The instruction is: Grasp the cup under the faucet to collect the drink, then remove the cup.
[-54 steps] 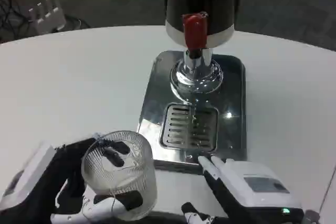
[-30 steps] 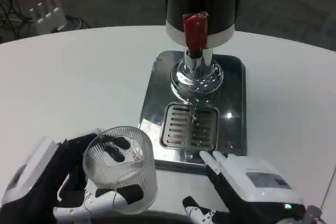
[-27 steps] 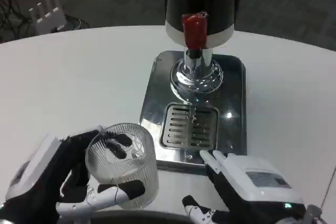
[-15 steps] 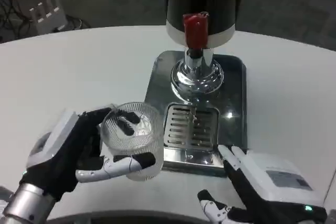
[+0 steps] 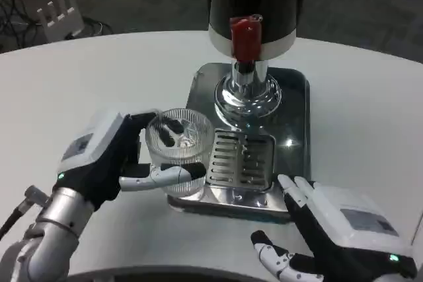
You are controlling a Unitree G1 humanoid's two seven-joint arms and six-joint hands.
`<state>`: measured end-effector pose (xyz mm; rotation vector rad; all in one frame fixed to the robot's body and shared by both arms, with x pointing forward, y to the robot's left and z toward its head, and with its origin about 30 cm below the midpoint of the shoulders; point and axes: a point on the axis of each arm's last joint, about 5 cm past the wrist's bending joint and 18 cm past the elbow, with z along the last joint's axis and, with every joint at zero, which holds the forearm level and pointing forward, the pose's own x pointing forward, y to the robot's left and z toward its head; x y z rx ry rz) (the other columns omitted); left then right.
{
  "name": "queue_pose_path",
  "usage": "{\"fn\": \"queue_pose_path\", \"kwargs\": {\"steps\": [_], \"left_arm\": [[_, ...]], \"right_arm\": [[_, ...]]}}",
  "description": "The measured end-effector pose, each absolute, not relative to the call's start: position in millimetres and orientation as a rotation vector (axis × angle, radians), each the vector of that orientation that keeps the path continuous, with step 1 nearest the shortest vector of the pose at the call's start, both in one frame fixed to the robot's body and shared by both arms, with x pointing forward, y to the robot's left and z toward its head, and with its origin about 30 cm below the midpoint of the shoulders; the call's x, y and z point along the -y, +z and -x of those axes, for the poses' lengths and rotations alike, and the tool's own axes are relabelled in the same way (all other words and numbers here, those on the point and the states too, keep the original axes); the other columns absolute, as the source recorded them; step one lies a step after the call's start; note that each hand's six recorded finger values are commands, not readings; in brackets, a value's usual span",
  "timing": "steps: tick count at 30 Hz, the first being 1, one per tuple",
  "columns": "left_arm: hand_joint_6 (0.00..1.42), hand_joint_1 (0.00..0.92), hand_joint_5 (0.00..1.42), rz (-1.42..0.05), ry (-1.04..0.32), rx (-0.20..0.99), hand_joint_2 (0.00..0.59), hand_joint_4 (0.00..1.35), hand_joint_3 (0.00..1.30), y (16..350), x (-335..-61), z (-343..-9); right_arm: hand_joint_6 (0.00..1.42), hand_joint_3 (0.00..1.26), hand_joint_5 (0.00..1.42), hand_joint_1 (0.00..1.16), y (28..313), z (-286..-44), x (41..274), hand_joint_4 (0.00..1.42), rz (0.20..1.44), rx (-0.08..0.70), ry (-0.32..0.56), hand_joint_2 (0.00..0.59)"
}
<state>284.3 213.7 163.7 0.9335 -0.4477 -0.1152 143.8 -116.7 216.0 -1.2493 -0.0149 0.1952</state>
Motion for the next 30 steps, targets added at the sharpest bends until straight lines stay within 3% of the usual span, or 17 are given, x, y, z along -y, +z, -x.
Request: {"fn": "queue_pose_path", "kwargs": {"steps": [14,30], "left_arm": [[1.42,0.455,1.33,-0.983,-0.087,0.424,0.050,1.13,1.04,175,-197,-326],[1.42,0.448,1.31,-1.001,-0.180,0.463,0.045,1.11,1.03,182,-164,-339]], "right_arm": [[0.00,0.03,0.00,0.24,216,-137,120,0.00,1.242,0.004,0.178,0.458],[0.00,0.03,0.00,0.24,213,-133,123,0.00,1.235,-0.027,0.180,0.458]]}}
